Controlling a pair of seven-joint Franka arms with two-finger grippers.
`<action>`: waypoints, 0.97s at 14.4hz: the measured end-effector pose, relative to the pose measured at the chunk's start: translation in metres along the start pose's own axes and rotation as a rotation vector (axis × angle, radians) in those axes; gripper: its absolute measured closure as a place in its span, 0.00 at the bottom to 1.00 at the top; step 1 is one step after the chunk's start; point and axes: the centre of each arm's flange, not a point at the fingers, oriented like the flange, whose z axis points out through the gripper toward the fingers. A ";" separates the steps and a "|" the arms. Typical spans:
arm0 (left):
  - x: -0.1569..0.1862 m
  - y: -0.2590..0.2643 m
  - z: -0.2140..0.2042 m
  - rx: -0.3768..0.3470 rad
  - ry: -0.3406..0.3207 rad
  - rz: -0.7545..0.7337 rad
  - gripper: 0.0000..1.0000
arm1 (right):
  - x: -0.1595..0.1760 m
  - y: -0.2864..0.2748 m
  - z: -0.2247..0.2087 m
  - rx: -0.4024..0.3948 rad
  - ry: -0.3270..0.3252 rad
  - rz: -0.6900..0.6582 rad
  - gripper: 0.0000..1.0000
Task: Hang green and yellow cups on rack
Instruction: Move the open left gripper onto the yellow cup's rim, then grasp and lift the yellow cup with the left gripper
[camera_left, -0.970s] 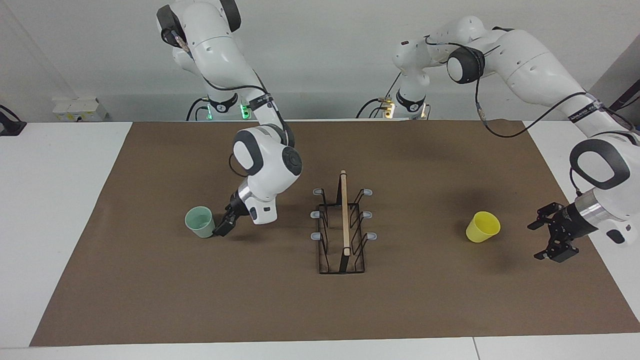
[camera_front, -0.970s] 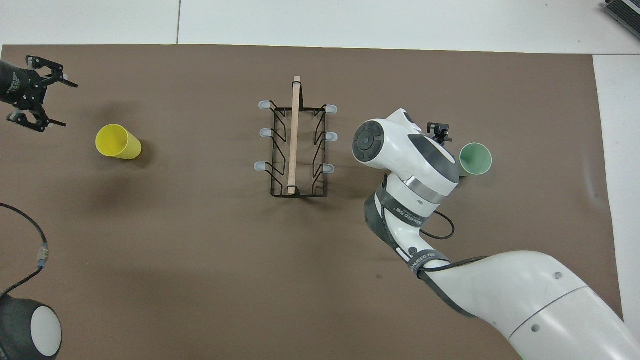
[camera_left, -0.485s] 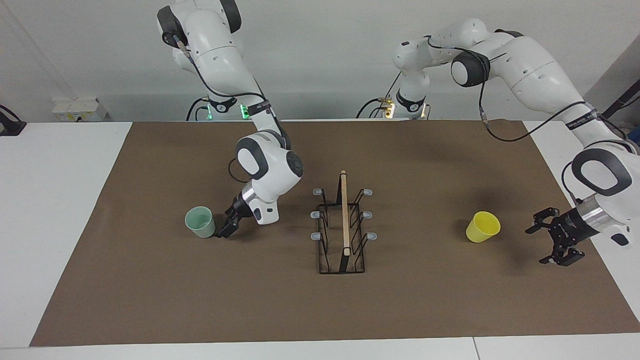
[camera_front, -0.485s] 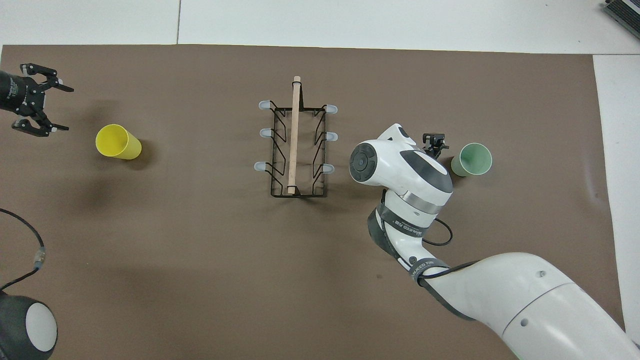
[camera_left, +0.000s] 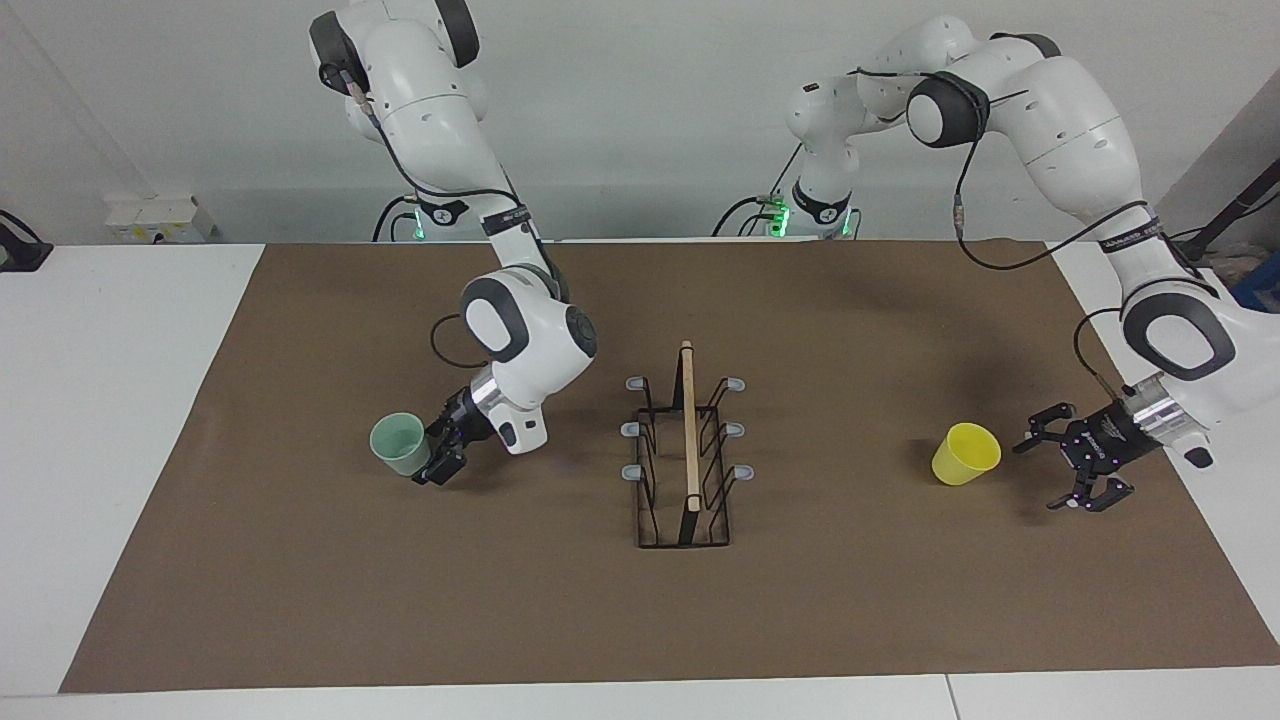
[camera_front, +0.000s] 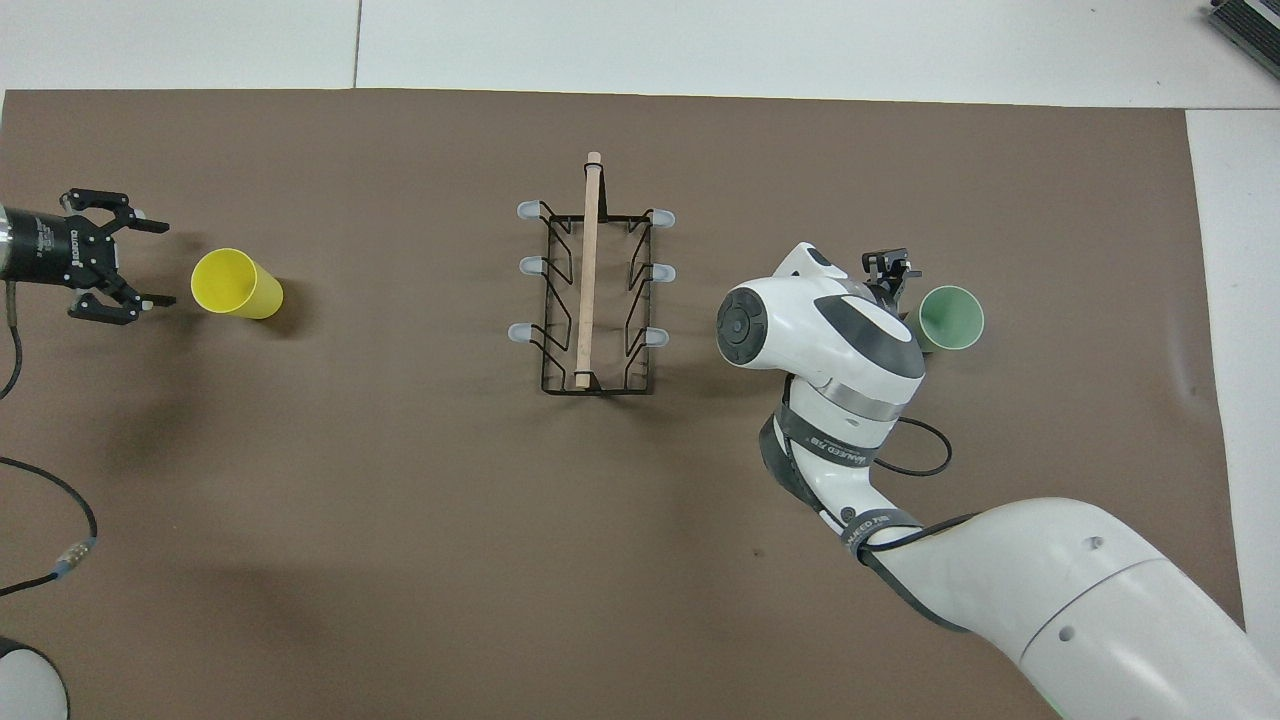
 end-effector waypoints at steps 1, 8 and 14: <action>0.006 -0.010 0.001 -0.005 -0.030 -0.033 0.00 | 0.000 0.000 0.002 0.000 -0.002 -0.007 0.00; 0.020 -0.062 0.020 -0.028 -0.208 -0.188 0.00 | 0.002 -0.014 0.010 0.017 -0.013 -0.032 0.00; 0.006 -0.083 0.047 -0.099 -0.345 -0.255 0.00 | -0.002 -0.021 0.022 0.002 -0.039 -0.061 0.00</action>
